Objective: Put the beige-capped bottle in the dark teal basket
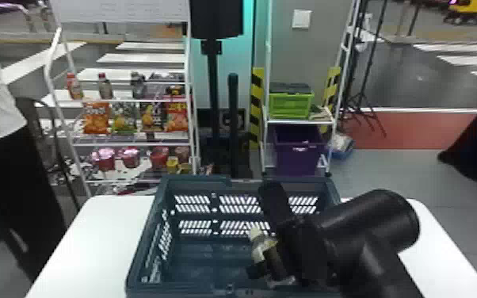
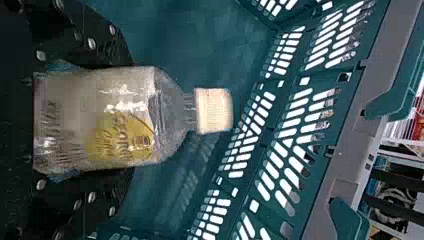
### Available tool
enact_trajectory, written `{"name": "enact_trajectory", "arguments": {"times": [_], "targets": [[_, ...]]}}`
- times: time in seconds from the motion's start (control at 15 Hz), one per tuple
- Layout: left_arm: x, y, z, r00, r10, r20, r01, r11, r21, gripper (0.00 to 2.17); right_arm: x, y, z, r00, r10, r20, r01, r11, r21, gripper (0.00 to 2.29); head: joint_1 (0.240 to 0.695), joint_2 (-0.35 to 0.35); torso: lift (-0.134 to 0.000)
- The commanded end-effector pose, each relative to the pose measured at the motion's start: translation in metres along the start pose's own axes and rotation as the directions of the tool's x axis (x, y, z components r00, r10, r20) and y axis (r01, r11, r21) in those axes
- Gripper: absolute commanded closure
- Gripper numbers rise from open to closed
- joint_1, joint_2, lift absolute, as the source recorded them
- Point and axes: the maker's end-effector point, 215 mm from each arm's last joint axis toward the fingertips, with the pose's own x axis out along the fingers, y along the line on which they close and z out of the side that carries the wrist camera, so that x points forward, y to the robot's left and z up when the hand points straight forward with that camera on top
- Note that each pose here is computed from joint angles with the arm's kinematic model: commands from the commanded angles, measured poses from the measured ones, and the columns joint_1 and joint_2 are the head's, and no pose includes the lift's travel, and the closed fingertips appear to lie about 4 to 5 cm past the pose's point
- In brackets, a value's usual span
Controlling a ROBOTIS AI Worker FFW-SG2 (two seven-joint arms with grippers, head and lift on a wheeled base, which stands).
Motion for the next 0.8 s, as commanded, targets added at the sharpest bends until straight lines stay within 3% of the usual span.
{"name": "enact_trajectory", "arguments": {"times": [0.0, 0.2, 0.47, 0.6, 0.73], "targets": [[0.000, 0.000, 0.002, 1.000, -0.002, 0.002, 0.002, 1.000, -0.001, 0.15, 0.000, 0.001, 0.002, 1.000, 0.000, 0.008, 0.000, 1.000, 0.001, 0.00, 0.499, 0.000, 0.000], [0.000, 0.001, 0.001, 1.000, -0.002, 0.001, 0.002, 1.000, 0.000, 0.15, -0.002, 0.001, 0.005, 1.000, 0.002, 0.023, -0.002, 1.000, 0.006, 0.01, 0.499, 0.000, 0.000], [-0.002, 0.007, 0.005, 1.000, 0.005, 0.013, -0.005, 1.000, -0.002, 0.15, -0.031, 0.010, 0.031, 0.987, 0.021, 0.159, -0.025, 0.999, 0.023, 0.01, 0.499, 0.000, 0.000], [-0.002, 0.008, 0.004, 1.000, 0.005, 0.013, -0.005, 1.000, -0.001, 0.15, -0.050, 0.021, 0.033, 0.973, 0.043, 0.226, -0.052, 0.998, 0.035, 0.01, 0.499, 0.000, 0.000], [-0.001, 0.007, 0.007, 1.000, 0.003, 0.018, -0.003, 1.000, -0.002, 0.15, -0.071, 0.025, 0.038, 0.942, 0.052, 0.331, -0.077, 0.995, 0.064, 0.01, 0.499, 0.000, 0.000]]}}
